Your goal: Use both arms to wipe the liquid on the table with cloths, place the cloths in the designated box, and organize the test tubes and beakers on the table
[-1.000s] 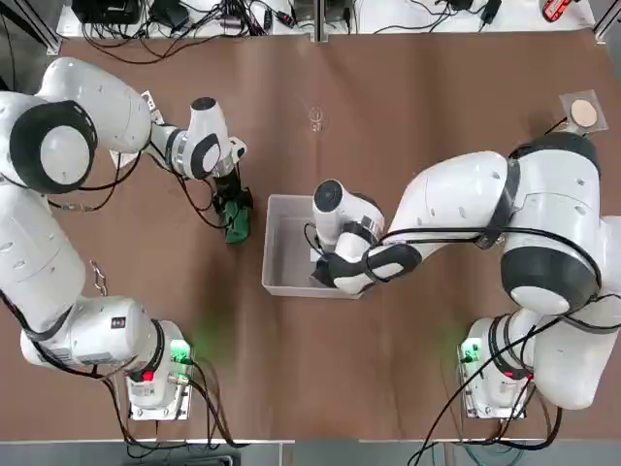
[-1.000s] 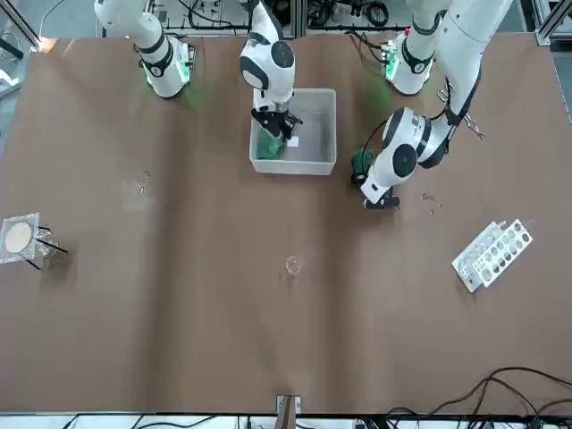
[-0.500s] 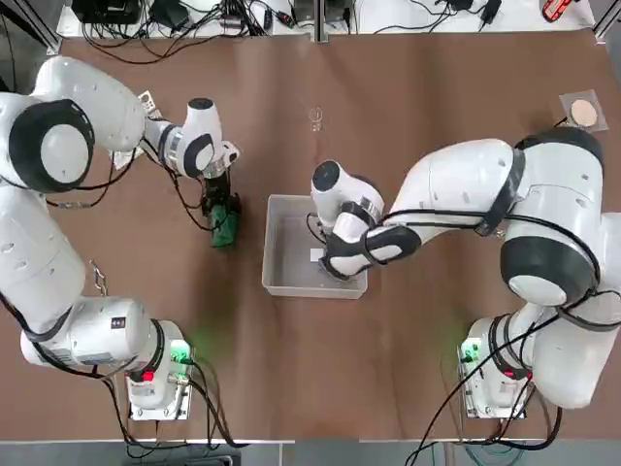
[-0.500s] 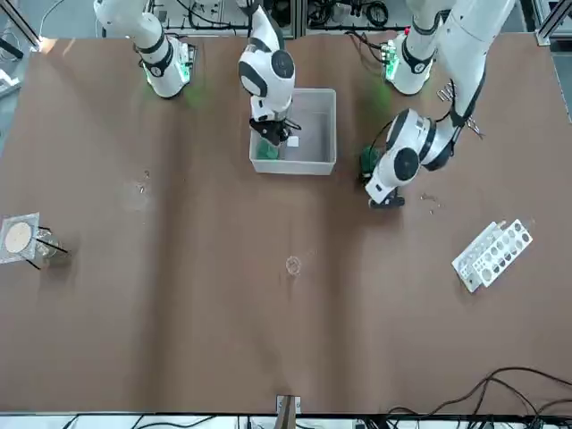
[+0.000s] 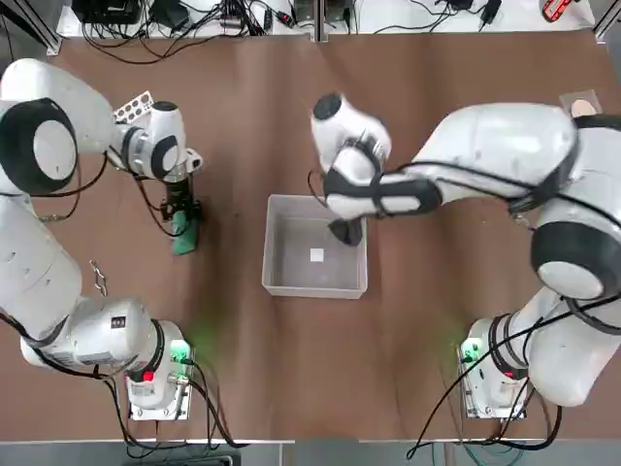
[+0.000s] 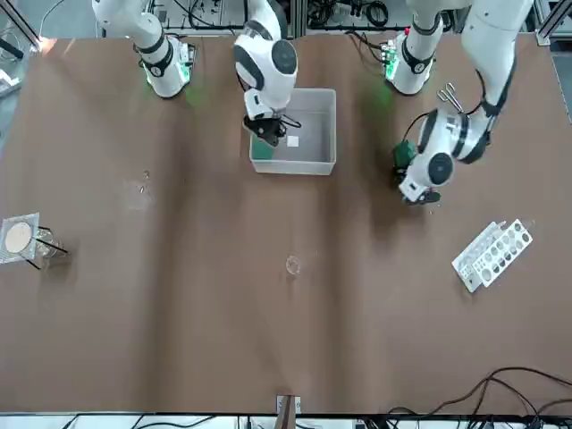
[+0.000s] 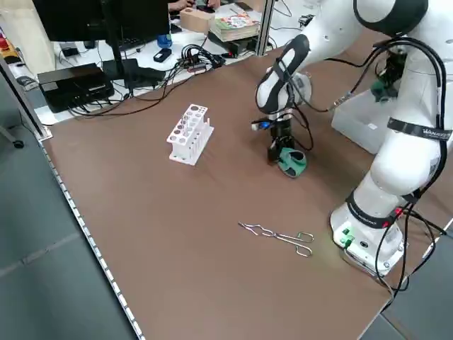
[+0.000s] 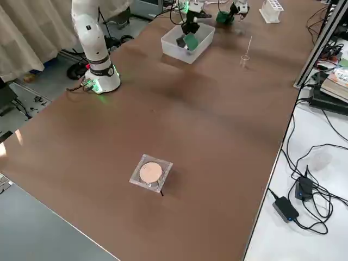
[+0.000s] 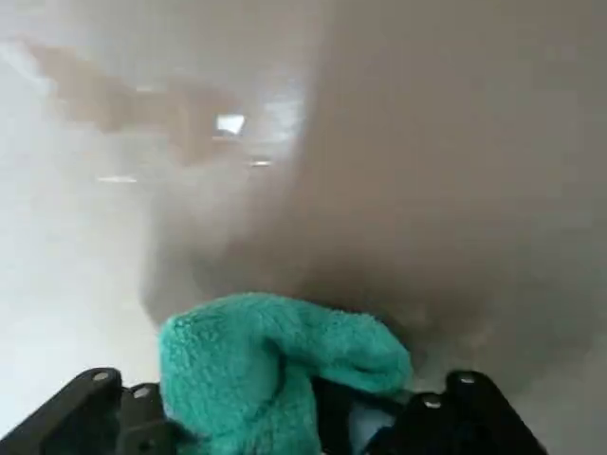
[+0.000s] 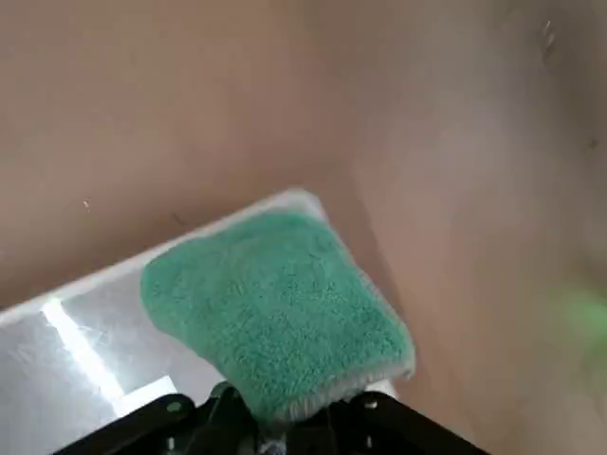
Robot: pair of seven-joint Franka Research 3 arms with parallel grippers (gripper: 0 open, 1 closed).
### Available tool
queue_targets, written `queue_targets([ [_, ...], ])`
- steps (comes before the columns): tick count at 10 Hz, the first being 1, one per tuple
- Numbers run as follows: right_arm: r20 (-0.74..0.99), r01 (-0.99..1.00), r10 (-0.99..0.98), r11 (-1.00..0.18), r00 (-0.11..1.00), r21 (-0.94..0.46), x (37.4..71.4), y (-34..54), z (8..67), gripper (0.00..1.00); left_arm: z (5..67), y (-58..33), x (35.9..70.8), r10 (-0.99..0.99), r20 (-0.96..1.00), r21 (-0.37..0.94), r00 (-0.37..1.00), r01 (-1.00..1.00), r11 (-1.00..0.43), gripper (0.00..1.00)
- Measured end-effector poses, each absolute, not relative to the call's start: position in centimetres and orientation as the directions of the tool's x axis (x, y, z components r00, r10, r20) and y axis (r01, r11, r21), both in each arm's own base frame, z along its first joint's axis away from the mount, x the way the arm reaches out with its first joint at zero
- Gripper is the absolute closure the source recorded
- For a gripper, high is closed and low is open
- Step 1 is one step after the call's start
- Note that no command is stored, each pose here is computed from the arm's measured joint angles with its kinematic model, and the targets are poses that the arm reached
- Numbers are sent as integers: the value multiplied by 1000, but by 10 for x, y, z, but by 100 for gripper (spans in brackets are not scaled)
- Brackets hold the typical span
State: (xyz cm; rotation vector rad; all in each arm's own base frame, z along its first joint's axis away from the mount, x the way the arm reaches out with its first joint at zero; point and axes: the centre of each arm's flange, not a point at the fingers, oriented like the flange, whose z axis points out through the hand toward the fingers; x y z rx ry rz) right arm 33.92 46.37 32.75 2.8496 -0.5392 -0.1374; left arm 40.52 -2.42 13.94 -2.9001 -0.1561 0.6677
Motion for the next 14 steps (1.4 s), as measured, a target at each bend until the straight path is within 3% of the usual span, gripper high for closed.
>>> queue_targets([
  [2,-112,-233,-264,-945,958,231,397,400,364,91,143,37,405,153,-418,-219,895,64,-974,89],
  [3,-147,-196,-231,-955,962,221,430,357,364,91,147,70,404,156,-411,-233,898,62,-970,89],
  [5,-216,-159,-209,-961,954,227,463,289,343,91,154,109,407,152,-389,-226,909,65,-972,89],
  [10,-341,-158,-262,-940,903,303,451,222,276,91,149,94,444,102,-319,-219,942,31,-975,87],
  [14,-380,-149,-274,-933,884,327,451,210,231,91,156,5,484,51,-259,-122,965,20,-992,85],
])
